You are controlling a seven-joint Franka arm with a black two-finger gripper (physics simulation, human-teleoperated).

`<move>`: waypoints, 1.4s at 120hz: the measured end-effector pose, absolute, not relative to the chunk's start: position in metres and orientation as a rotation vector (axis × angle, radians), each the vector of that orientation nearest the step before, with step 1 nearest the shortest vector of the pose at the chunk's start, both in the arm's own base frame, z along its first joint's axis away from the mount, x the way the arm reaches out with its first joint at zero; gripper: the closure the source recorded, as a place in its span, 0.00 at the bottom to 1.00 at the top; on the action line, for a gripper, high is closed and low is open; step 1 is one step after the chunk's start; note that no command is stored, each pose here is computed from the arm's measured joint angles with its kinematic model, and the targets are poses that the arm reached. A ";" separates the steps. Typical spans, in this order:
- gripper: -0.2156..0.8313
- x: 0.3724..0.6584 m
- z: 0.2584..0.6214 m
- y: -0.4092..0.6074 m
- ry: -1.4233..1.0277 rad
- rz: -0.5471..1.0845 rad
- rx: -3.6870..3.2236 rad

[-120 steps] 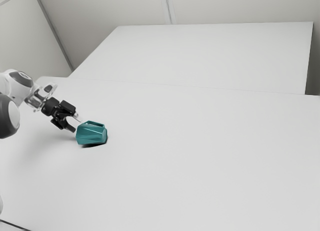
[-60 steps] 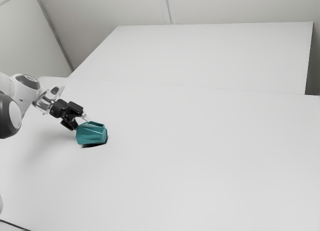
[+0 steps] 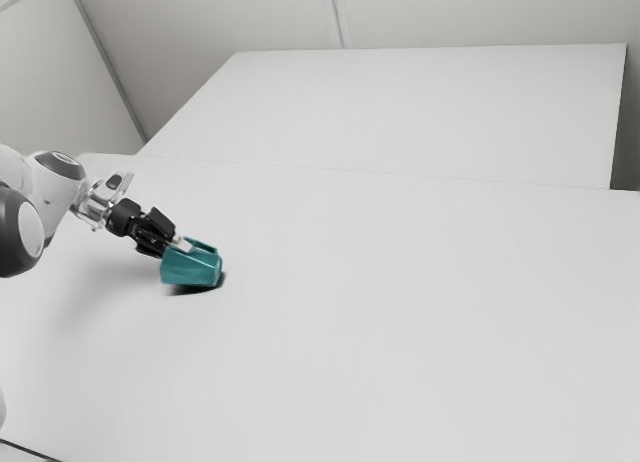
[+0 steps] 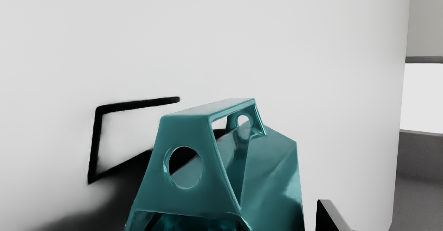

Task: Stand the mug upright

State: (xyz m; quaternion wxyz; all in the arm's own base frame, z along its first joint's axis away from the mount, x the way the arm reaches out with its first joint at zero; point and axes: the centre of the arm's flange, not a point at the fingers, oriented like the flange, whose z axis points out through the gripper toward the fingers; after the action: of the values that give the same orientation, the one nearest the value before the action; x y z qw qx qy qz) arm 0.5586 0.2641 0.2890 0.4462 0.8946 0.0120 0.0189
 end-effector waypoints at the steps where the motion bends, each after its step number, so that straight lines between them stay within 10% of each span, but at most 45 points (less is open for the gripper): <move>1: 0.76 0.559 0.289 0.264 0.030 0.048 2.215; 40: 0.92 0.566 0.301 0.253 -0.006 0.073 2.207; 168: 0.96 0.601 0.459 0.083 -0.523 -0.141 2.792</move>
State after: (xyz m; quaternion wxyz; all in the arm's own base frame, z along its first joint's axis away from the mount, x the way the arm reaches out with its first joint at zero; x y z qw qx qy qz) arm 0.6014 0.0831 0.4586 0.1480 0.9708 -0.1820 -0.0492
